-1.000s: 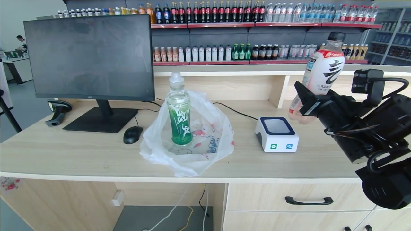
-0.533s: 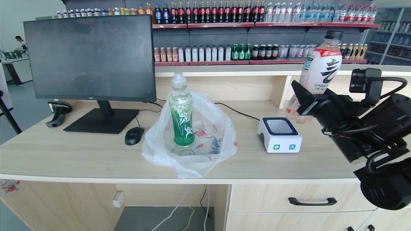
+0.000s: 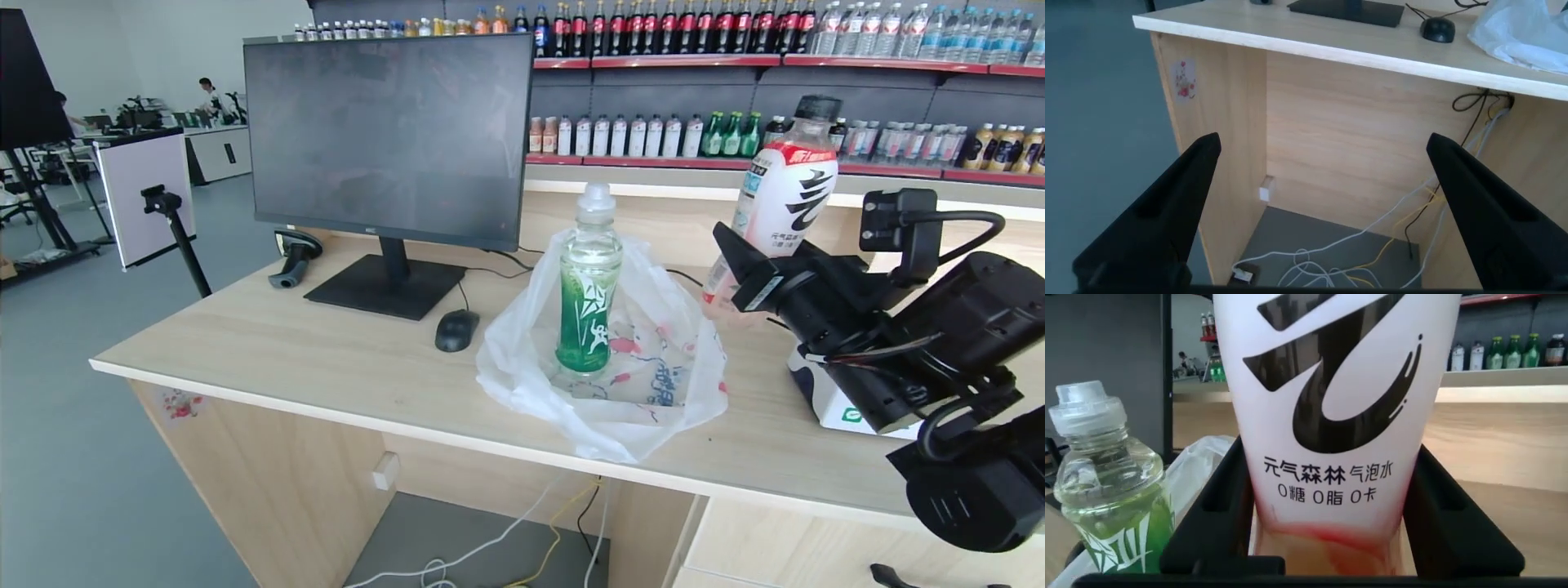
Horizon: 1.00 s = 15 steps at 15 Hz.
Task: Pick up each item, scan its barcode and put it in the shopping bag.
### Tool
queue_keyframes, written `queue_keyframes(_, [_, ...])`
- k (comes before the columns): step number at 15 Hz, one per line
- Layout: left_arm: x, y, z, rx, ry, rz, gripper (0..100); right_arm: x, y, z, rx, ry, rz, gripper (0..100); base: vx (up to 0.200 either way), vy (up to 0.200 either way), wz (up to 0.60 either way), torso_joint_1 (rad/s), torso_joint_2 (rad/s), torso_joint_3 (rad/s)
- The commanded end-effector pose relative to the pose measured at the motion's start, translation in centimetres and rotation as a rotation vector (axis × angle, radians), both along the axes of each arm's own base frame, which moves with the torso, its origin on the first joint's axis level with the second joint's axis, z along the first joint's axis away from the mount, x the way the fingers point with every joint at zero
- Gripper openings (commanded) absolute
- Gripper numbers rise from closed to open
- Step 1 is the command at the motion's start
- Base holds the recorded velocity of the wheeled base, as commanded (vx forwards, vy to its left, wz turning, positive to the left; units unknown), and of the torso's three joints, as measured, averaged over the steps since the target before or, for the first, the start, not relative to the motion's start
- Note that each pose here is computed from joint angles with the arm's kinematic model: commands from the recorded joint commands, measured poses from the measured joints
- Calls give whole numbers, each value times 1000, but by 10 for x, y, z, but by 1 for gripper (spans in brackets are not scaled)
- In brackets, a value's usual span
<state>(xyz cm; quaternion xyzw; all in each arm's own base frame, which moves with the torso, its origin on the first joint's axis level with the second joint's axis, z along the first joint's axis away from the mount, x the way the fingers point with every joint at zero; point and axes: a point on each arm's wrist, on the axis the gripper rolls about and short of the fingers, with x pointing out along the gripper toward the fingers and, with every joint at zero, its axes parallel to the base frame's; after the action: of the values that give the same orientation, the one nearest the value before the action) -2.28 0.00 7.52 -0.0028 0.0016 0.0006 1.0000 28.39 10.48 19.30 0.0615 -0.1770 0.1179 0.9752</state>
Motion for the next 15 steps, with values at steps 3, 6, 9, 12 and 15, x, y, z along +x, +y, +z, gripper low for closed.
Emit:
queue_keyframes(3, [0,0,0,-1,-2,0,100,-10,39,-21,-31,66,126,0,0,0,0,0,0,0])
queue_keyframes(6, [0,0,0,-1,-2,0,100,-4,53,-40,-58,117,154,0,0,0,0,0,0,0])
queue_keyframes(9, [0,0,0,-1,-2,0,100,3,54,-54,-76,157,147,0,0,0,0,0,0,0])
queue_keyframes(12, [0,0,0,-1,-2,0,100,10,60,-65,-87,179,151,0,0,0,0,0,0,0])
queue_keyframes(15, [0,0,0,-1,-2,0,100,21,55,-68,-82,177,124,0,0,0,0,0,0,0])
